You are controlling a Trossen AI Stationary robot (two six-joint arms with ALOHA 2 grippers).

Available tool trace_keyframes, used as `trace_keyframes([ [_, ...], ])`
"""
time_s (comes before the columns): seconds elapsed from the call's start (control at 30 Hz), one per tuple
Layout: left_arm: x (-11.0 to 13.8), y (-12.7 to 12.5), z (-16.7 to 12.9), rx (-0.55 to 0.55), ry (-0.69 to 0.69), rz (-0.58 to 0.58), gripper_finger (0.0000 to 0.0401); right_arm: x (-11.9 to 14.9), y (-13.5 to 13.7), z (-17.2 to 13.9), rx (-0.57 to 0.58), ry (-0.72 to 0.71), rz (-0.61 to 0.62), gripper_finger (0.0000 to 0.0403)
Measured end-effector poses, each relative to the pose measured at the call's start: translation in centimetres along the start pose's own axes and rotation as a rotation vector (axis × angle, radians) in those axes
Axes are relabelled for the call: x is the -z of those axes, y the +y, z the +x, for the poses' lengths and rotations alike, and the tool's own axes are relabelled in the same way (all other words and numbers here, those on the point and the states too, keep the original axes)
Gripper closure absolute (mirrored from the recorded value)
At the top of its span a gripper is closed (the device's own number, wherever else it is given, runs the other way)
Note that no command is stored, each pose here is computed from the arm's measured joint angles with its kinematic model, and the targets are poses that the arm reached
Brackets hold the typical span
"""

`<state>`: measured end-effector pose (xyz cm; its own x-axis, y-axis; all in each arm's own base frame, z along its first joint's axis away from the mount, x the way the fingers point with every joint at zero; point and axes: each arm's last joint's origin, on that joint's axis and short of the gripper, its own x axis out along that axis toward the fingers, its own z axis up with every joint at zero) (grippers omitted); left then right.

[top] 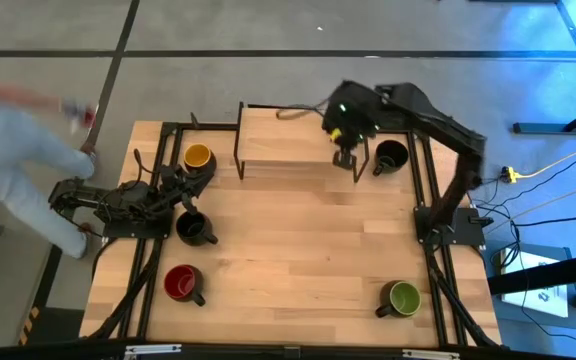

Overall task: Place coffee mugs
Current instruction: Put the green mug on the shelf

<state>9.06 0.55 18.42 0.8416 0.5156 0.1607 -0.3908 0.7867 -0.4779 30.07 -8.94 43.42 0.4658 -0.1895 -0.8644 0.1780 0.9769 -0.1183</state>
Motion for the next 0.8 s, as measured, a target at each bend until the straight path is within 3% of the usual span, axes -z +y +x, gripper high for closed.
trace_keyframes([
  [0.17, -0.4, -0.2, 0.0, 0.019, -0.002, 0.024, 0.0371, 1.9, 4.5, -0.8, -0.068, -0.092, -0.032, 0.0402],
  [0.43, -3.7, -2.4, 0.5, 0.163, 0.022, 0.046, 0.0286, 8.8, 9.8, -0.4, -0.152, -0.095, 0.082, 0.0402],
  [0.57, -4.7, -4.2, 1.6, 0.26, 0.101, 0.086, 0.0269, 11.7, 12.0, -0.5, -0.216, -0.058, 0.146, 0.0402],
  [0.8, -4.8, -8.0, 5.1, 0.301, 0.324, 0.175, 0.0269, 15.8, 17.2, 0.1, -0.322, 0.047, 0.118, 0.0402],
])
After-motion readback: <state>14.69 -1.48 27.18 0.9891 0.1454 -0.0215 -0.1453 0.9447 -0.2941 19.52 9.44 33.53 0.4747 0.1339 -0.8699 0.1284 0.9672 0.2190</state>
